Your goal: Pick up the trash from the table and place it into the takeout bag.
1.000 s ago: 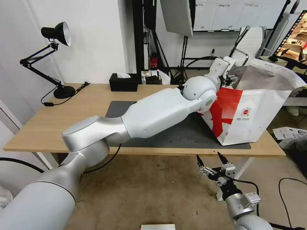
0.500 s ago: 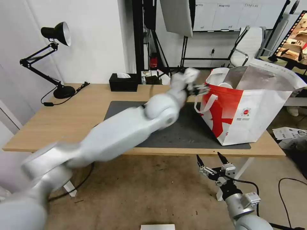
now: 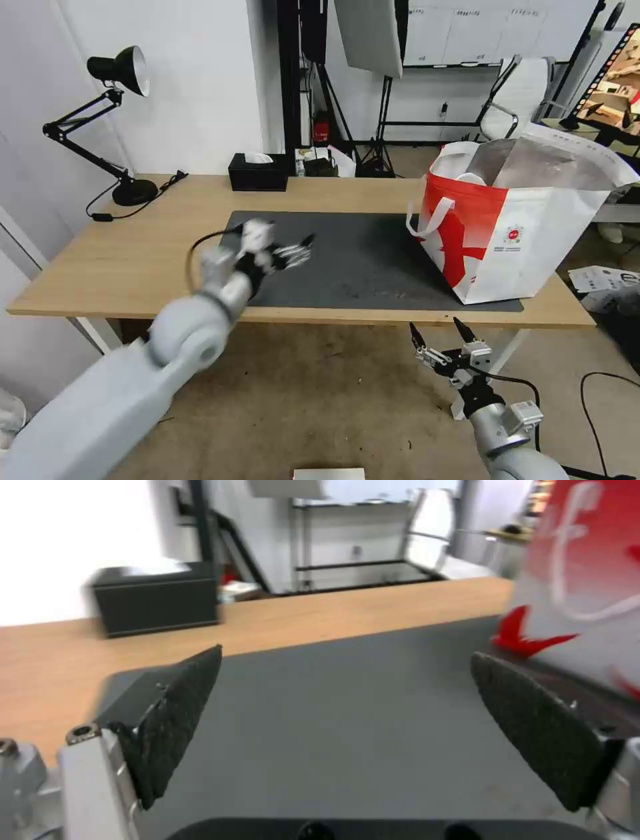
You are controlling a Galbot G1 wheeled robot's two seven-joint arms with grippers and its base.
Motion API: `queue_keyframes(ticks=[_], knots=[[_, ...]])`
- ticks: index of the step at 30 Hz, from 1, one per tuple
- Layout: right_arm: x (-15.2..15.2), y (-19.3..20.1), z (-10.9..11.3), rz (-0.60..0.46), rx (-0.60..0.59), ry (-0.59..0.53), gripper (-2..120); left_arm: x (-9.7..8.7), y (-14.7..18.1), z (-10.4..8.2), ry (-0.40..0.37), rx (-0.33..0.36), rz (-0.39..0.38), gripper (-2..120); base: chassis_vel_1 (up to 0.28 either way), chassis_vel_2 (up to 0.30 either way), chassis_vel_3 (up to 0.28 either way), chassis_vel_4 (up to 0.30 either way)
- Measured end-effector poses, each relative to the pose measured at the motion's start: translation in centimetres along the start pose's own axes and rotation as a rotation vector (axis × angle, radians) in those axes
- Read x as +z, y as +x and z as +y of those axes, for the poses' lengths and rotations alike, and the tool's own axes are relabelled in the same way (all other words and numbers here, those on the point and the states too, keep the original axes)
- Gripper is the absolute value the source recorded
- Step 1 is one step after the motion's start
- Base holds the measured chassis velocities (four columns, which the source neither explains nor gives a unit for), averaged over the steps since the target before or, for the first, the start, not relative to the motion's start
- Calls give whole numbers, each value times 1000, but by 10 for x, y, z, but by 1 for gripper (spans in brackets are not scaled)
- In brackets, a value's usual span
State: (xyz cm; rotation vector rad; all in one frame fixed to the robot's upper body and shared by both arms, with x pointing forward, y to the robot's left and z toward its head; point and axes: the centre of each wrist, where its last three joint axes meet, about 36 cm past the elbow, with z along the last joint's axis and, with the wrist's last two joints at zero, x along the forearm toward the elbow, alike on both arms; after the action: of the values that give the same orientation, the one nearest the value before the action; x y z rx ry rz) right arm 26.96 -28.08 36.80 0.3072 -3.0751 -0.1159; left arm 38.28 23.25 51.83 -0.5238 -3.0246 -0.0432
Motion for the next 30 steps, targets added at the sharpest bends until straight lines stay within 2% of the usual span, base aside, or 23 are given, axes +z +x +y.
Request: queue_keyframes(ticks=[1,3,4,7,8,11,12,15,22,30], knots=[[0,0,0,0,0,0,100,0,0,0,0,0,0,100,0,0,0,0],[0,0,0,0,0,0,100,17,23,2,-18,-74,-23,100,0,0,0,0],[0,0,0,0,0,0,100,17,23,2,-18,-74,-23,100,0,0,0,0],[0,0,0,0,0,0,100,49,55,-1,-15,-192,-45,100,0,0,0,0],[0,0,0,0,0,0,100,49,55,-1,-15,-192,-45,100,0,0,0,0],[0,0,0,0,0,0,100,79,82,-8,-13,-310,-80,100,0,0,0,0],[0,0,0,0,0,0,100,79,82,-8,-13,-310,-80,100,0,0,0,0],[0,0,0,0,0,0,100,102,94,-17,-4,-363,-104,100,0,0,0,0],[0,0,0,0,0,0,100,118,95,-35,17,-392,-119,100,0,0,0,0],[0,0,0,0,0,0,100,119,99,-44,46,-370,-103,100,0,0,0,0]])
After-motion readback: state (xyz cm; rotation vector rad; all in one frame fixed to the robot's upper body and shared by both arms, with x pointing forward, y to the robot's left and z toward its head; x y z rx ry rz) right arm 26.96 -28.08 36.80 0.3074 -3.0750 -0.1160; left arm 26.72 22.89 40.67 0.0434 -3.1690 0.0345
